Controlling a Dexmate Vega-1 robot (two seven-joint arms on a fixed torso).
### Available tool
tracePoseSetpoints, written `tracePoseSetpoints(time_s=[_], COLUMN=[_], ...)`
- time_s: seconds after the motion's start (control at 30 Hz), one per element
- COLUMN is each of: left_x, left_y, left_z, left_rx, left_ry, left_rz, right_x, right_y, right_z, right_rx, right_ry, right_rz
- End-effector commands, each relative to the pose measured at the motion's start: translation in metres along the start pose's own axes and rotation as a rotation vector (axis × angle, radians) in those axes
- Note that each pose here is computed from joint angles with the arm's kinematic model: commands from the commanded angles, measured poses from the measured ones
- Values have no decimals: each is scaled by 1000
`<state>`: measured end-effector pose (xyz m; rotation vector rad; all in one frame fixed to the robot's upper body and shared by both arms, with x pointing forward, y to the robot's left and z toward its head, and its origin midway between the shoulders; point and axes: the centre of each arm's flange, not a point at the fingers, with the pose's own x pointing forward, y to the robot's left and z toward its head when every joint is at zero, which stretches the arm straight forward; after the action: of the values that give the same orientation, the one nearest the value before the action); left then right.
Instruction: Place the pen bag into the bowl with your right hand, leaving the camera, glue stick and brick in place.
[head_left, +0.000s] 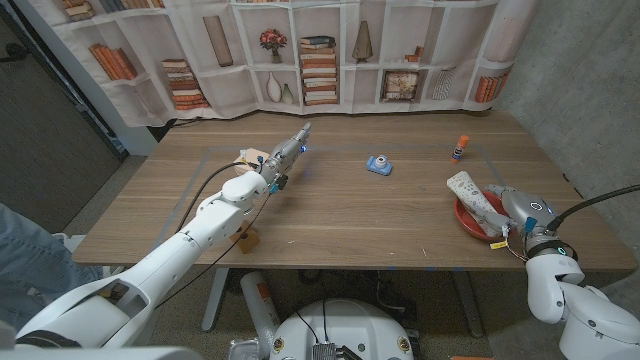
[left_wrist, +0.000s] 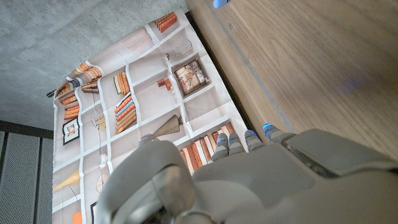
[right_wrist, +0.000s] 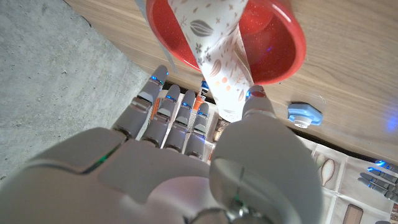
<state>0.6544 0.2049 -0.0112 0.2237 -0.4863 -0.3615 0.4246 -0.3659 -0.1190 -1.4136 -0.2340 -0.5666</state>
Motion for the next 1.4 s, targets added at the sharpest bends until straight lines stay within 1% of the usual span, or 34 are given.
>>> tracePoseSetpoints(time_s=[0.03,0.2,0.63,0.93,1.13,1.33,1.4], left_x=[-1,-1,-3,-5,-7,-9,-10], left_y=[3,3,6,5,5,4,4], left_z=[-1,-1,0,1,3,5,5], left_rx=[0,0,-2,-2,-1,1,1], left_ry=[3,5,-4,-4,-10,-14,-13], left_rz=[1,2,10,17,20,23,24], right_x=[2,5,10,16,20,22,23], right_y=[-7,-8,-14,-19,-22,-25,-26], right_z=[1,4,12,14,16,19,20], right_rx=[39,41,70,93,112,124,139], right_ry=[-19,-29,-84,-116,-148,-182,-190], right_rz=[-35,-48,-78,-89,-102,-120,-116])
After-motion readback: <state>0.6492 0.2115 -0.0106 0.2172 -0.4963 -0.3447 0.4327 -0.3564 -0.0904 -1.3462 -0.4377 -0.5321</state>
